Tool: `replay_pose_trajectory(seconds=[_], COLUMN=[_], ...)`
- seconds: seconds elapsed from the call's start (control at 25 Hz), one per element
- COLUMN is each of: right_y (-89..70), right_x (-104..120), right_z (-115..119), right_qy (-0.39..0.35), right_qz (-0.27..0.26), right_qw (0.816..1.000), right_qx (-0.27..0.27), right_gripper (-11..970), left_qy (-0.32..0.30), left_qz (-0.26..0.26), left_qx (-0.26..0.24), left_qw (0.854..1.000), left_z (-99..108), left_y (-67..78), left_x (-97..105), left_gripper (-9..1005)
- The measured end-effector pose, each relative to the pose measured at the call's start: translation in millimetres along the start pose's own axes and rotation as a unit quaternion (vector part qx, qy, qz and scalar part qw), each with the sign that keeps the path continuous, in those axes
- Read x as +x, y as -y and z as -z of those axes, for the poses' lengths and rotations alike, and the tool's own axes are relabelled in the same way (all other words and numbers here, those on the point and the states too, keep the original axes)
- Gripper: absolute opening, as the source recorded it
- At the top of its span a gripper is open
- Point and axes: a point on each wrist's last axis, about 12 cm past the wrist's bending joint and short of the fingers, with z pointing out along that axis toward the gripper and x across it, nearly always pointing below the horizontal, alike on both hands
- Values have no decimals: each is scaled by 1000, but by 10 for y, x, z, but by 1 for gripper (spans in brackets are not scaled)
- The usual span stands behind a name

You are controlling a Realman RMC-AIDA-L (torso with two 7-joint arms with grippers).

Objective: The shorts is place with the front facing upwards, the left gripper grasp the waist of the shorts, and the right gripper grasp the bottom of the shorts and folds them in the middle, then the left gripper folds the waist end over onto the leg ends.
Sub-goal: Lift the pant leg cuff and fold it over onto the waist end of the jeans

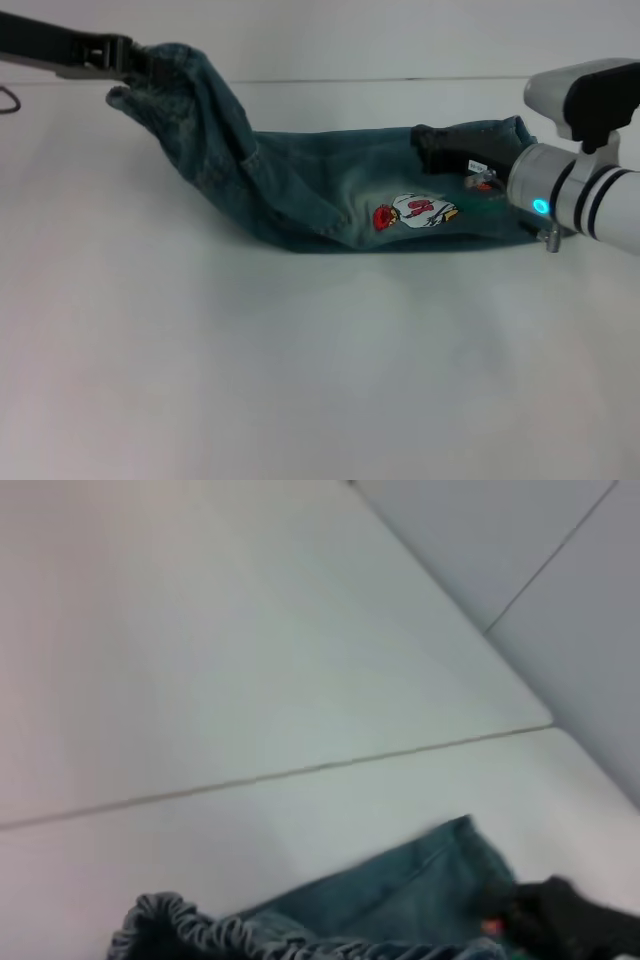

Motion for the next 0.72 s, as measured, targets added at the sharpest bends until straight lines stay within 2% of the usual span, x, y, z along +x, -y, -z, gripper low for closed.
replay_pose_trajectory(seconds=[0.4,0.72], right_y=[-262,-604], right_x=[-6,72], right_z=[-192,-307], right_qy=[-28,-42], right_qz=[59,99], right_qw=[998,993], right_qx=[-18,-55], right_gripper=[7,7], left_qy=[32,42], left_qz=[-17,-27], left_qx=[75,128], left_qw=[997,991], left_z=[91,141], left_y=[259,414], left_x=[-295,-391], left_gripper=[53,53])
